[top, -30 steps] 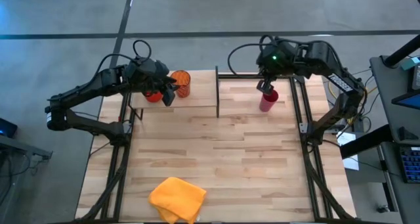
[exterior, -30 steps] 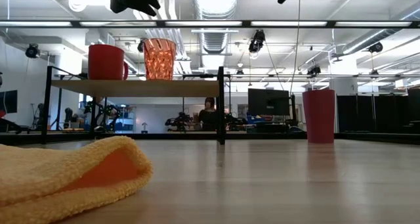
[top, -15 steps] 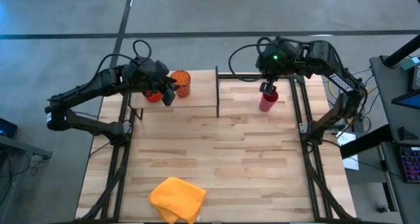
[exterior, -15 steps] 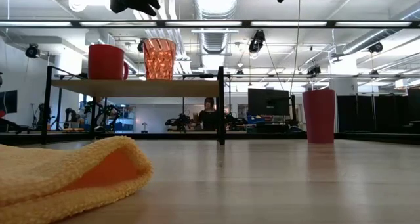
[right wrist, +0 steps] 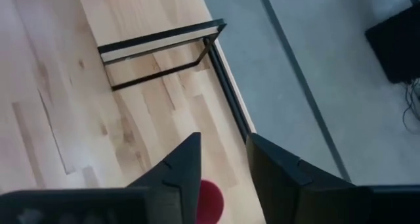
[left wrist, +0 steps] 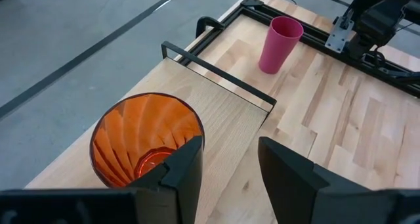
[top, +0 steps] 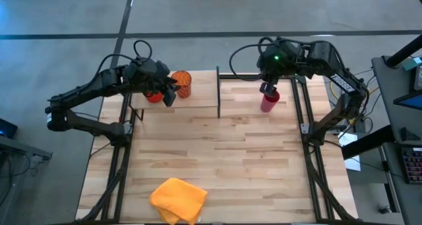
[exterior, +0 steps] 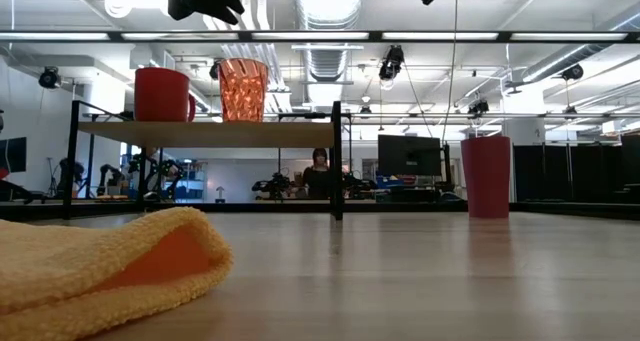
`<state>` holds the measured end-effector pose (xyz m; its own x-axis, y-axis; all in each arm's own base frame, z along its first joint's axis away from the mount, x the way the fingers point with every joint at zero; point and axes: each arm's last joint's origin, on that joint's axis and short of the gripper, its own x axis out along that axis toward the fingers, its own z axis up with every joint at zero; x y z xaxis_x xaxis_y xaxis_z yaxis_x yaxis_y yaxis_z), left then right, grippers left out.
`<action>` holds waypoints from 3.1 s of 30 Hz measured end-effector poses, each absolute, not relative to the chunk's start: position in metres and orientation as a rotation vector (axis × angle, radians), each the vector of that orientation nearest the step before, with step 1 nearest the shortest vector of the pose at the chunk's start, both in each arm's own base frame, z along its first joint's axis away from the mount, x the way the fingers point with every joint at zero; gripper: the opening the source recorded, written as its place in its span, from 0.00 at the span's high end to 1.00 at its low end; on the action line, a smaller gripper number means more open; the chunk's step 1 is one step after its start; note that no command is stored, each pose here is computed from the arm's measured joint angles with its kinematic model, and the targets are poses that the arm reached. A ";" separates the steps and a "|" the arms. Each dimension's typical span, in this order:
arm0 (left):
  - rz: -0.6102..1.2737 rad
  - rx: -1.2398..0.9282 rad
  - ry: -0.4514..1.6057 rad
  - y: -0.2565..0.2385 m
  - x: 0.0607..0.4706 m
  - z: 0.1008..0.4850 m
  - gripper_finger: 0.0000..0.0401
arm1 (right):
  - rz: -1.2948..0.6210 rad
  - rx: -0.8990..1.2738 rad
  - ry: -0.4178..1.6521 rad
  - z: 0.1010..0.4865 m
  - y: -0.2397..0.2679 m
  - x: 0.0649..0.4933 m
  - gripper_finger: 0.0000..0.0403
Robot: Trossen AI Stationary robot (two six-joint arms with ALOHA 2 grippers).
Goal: Stack small to large cups/mugs on shelf
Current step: Put the pink cup on the shelf
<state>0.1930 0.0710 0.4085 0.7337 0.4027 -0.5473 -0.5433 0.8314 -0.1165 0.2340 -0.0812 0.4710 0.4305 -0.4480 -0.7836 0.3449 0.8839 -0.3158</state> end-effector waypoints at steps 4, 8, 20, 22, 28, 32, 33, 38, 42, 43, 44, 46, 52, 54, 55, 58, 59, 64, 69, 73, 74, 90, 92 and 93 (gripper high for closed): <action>0.527 -0.278 0.533 0.071 0.193 0.409 0.66 | -0.516 -0.079 1.001 0.471 -0.081 0.234 0.72; 0.528 -0.279 0.541 0.072 0.195 0.407 0.66 | -0.524 -0.064 0.996 0.471 -0.081 0.234 0.74; 0.527 -0.281 0.600 0.077 0.211 0.396 0.66 | -0.549 -0.059 0.904 0.476 -0.084 0.240 0.76; 0.526 -0.283 0.609 0.078 0.214 0.394 0.66 | -0.581 -0.040 0.978 0.471 -0.083 0.234 0.76; 0.526 -0.283 0.606 0.078 0.214 0.395 0.66 | -0.679 0.099 1.045 0.454 -0.088 0.231 0.76; 0.518 -0.282 0.570 0.077 0.211 0.405 0.66 | -0.688 0.184 1.143 0.429 -0.097 0.235 0.76; 0.517 -0.281 0.556 0.076 0.209 0.409 0.66 | -0.669 0.211 1.178 0.420 -0.100 0.238 0.76; 0.513 -0.276 0.500 0.074 0.204 0.425 0.66 | -0.655 0.321 1.384 0.367 -0.111 0.242 0.76; 0.510 -0.272 0.456 0.073 0.199 0.437 0.66 | -0.642 0.320 1.531 0.333 -0.116 0.237 0.76; 0.510 -0.271 0.452 0.072 0.198 0.438 0.66 | -0.646 0.329 1.555 0.327 -0.117 0.235 0.77; 0.510 -0.271 0.451 0.072 0.198 0.438 0.66 | -0.646 0.333 1.576 0.322 -0.117 0.233 0.77; 0.510 -0.271 0.451 0.072 0.197 0.438 0.66 | -0.649 0.341 1.603 0.315 -0.118 0.231 0.77; 0.509 -0.271 0.451 0.072 0.196 0.438 0.66 | -0.640 0.334 1.605 0.310 -0.119 0.231 0.80; 0.510 -0.271 0.452 0.072 0.196 0.438 0.66 | -0.632 0.324 1.592 0.308 -0.120 0.233 0.81; 0.510 -0.271 0.452 0.072 0.196 0.438 0.66 | -0.629 0.320 1.585 0.308 -0.120 0.234 0.81; 0.510 -0.271 0.453 0.072 0.196 0.437 0.66 | -0.594 0.322 1.562 0.308 -0.120 0.236 0.83; 0.510 -0.271 0.453 0.072 0.196 0.437 0.66 | -0.585 0.330 1.550 0.308 -0.121 0.237 0.83; 0.510 -0.271 0.453 0.072 0.196 0.437 0.66 | -0.603 0.354 1.508 0.307 -0.123 0.240 0.83; 0.503 -0.273 0.454 0.072 0.197 0.437 0.66 | -0.629 0.383 1.515 0.301 -0.129 0.238 0.83; 0.503 -0.273 0.454 0.072 0.197 0.437 0.66 | -0.658 0.418 1.523 0.296 -0.131 0.237 0.83; 0.503 -0.273 0.454 0.072 0.197 0.437 0.66 | -0.660 0.424 1.529 0.294 -0.131 0.237 0.83; 0.503 -0.273 0.454 0.072 0.197 0.437 0.66 | -0.661 0.432 1.559 0.265 -0.130 0.235 0.83; 0.503 -0.273 0.454 0.072 0.197 0.437 0.66 | -0.662 0.431 1.558 0.264 -0.130 0.235 0.83; 0.503 -0.273 0.454 0.072 0.197 0.437 0.66 | -0.662 0.431 1.551 0.263 -0.130 0.236 0.83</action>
